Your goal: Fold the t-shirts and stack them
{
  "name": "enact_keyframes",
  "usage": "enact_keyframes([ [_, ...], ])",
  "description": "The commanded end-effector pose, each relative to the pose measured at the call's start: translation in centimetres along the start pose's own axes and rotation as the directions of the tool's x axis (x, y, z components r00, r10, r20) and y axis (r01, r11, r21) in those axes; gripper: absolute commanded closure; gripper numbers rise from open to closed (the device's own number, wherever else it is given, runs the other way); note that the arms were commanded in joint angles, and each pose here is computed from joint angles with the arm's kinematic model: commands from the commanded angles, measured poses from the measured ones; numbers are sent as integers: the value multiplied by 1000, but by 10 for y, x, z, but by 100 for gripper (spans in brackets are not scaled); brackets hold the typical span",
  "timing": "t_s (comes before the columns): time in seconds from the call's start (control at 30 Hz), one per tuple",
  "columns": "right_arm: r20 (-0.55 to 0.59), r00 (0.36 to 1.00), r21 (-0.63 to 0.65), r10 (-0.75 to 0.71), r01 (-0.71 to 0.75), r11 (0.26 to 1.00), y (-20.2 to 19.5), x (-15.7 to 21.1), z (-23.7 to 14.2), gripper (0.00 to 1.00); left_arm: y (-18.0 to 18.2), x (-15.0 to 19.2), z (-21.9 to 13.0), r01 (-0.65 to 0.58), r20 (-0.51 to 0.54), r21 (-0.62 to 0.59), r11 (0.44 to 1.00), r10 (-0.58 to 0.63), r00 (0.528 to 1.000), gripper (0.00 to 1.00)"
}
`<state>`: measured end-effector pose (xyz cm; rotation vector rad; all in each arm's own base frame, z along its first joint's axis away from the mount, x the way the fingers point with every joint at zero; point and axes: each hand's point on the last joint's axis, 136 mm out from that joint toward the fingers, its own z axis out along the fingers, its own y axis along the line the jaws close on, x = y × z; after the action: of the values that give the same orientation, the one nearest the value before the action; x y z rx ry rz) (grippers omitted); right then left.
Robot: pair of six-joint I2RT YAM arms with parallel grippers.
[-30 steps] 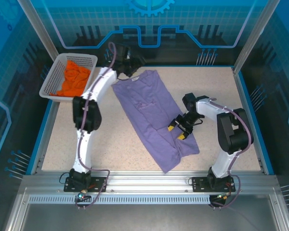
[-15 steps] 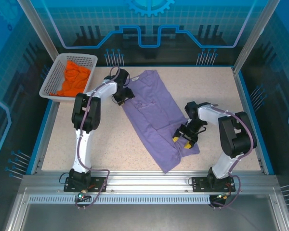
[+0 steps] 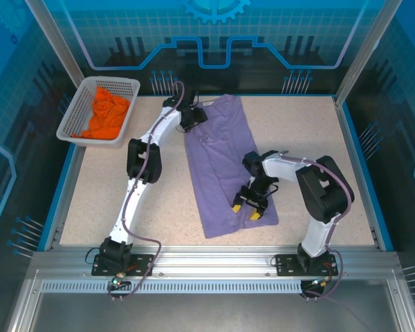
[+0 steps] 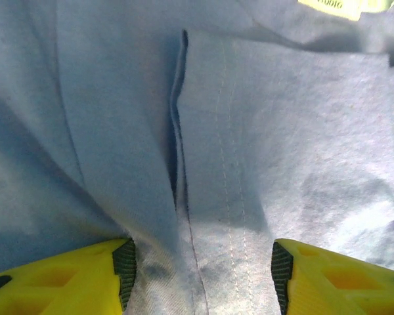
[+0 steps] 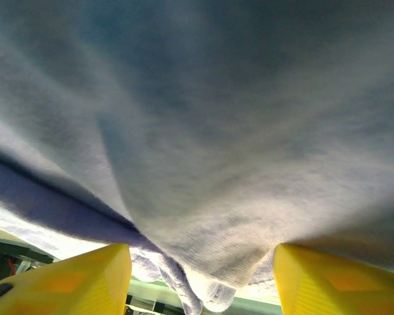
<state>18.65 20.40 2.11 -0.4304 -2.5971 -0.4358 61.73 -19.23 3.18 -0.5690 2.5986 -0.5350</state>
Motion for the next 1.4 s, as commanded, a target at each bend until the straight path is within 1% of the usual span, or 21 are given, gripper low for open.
enact_keyframes([
  [0.0,-14,1000,-42,-7,7,999,41,0,0,40,12,33,38,27,-112,9,1000,-26,993,39],
  [0.13,-23,1000,-83,17,-18,996,70,3,3,40,-7,37,32,32,-134,75,997,-21,991,35],
  [0.23,-33,999,-84,1,-4,996,83,7,6,39,-14,37,13,2,-146,85,996,11,989,29],
  [0.33,-28,1000,-64,-3,2,998,81,9,1,39,-14,26,-18,-29,-118,83,996,38,992,22],
  [0.47,-38,999,-93,34,-37,995,63,11,-8,39,-8,1,-68,-31,-52,65,997,35,998,16],
  [0.57,-58,998,-118,24,-30,993,53,10,-15,38,-15,-11,-105,-34,-20,80,996,36,999,14],
  [0.67,-56,997,-112,-46,39,993,47,12,-27,36,-20,-5,-137,-25,-29,95,995,27,999,14],
  [0.73,-40,993,-110,-107,102,989,43,14,-35,34,-18,11,-152,-1,-58,109,994,7,998,15],
  [0.83,0,985,-161,-175,173,972,39,17,-49,33,-1,50,-172,36,-104,110,993,-24,994,16],
  [0.93,74,971,-222,-226,237,946,28,15,-65,32,22,105,-186,60,-188,106,993,-39,981,20],
  [0.97,97,967,-236,-236,253,938,22,13,-70,32,32,128,-190,66,-231,102,993,-41,972,21],
  [1.07,171,958,-236,-229,266,935,-8,9,-78,32,55,194,-205,87,-354,114,990,-42,934,27],
  [1.13,189,960,-279,-206,254,926,-24,8,-76,32,73,233,-213,96,-414,107,990,-44,909,31],
  [1.2,176,970,-337,-170,222,915,-38,11,-64,34,88,272,-221,122,-483,107,987,-56,874,36],
  [1.3,155,975,-383,-158,207,900,-46,15,-48,42,97,317,-226,193,-576,133,972,-83,813,42],
  [1.37,149,977,-393,-153,200,898,-49,18,-40,45,98,341,-225,255,-629,153,955,-105,770,46],
])
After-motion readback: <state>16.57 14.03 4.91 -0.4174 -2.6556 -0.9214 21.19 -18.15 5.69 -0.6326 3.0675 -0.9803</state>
